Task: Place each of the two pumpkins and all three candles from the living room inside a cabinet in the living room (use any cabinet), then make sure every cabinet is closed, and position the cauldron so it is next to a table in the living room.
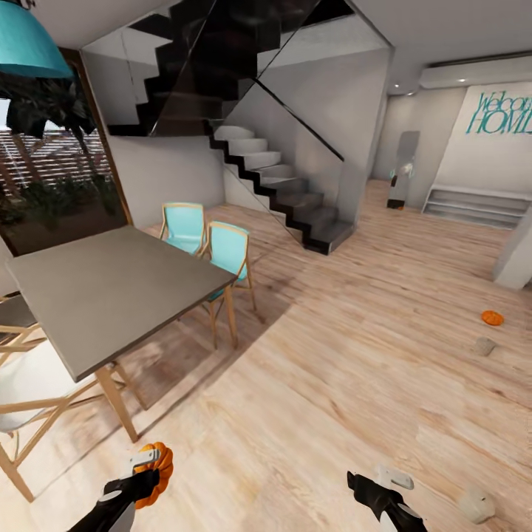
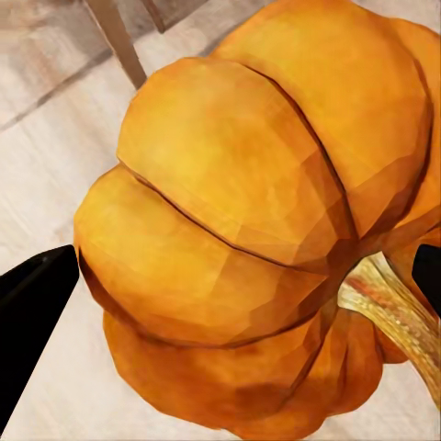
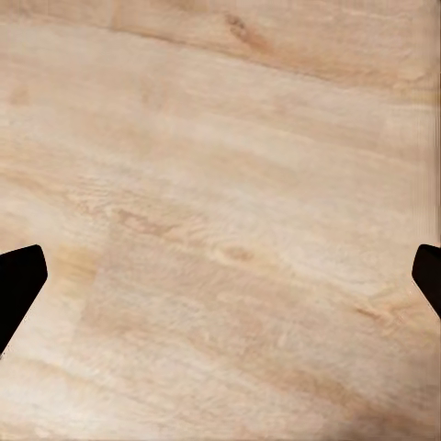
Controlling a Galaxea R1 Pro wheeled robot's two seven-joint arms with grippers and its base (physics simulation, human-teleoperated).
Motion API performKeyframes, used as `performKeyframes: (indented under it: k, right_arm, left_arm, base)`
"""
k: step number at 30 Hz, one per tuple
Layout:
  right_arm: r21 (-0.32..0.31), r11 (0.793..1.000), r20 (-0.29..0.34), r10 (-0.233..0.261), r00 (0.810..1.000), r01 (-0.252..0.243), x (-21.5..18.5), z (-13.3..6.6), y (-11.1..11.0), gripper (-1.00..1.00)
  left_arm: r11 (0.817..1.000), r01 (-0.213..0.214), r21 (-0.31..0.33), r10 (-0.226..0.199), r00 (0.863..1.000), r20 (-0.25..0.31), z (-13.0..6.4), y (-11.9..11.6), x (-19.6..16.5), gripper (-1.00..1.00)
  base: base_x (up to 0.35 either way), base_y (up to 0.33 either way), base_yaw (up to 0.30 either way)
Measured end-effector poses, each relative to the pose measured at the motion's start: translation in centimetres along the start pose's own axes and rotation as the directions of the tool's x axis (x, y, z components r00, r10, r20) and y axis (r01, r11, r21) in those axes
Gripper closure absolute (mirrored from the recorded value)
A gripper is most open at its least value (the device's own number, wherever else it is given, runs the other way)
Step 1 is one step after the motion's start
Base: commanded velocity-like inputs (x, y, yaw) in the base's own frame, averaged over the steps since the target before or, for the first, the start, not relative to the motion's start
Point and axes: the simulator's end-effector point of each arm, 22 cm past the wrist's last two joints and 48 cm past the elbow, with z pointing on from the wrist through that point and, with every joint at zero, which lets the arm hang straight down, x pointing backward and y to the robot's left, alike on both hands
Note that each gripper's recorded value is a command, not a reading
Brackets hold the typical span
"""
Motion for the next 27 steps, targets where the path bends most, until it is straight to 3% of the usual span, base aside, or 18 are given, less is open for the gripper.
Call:
performKeyframes:
  k: [8,16,27]
  right_arm:
    - [0.0,1.0,0.0,0.0,1.0,0.0,-0.01,0.0,-0.02,-1.0]
    - [0.0,1.0,0.0,0.0,1.0,0.0,-0.02,0.02,-0.04,-1.0]
    - [0.001,1.0,0.0,0.001,1.0,-0.001,-0.02,0.01,-0.07,-1.0]
  left_arm:
    - [1.0,0.0,0.0,0.0,1.0,0.0,0.0,0.0,0.01,1.0]
    - [1.0,0.001,0.0,-0.001,1.0,0.0,0.01,0.01,0.0,1.0]
    - [1.0,0.0,-0.001,0.0,1.0,0.0,0.0,0.03,0.03,1.0]
  base:
    - [0.334,0.023,-0.28]
    - [0.283,0.19,-0.28]
    - [0.263,0.231,-0.039]
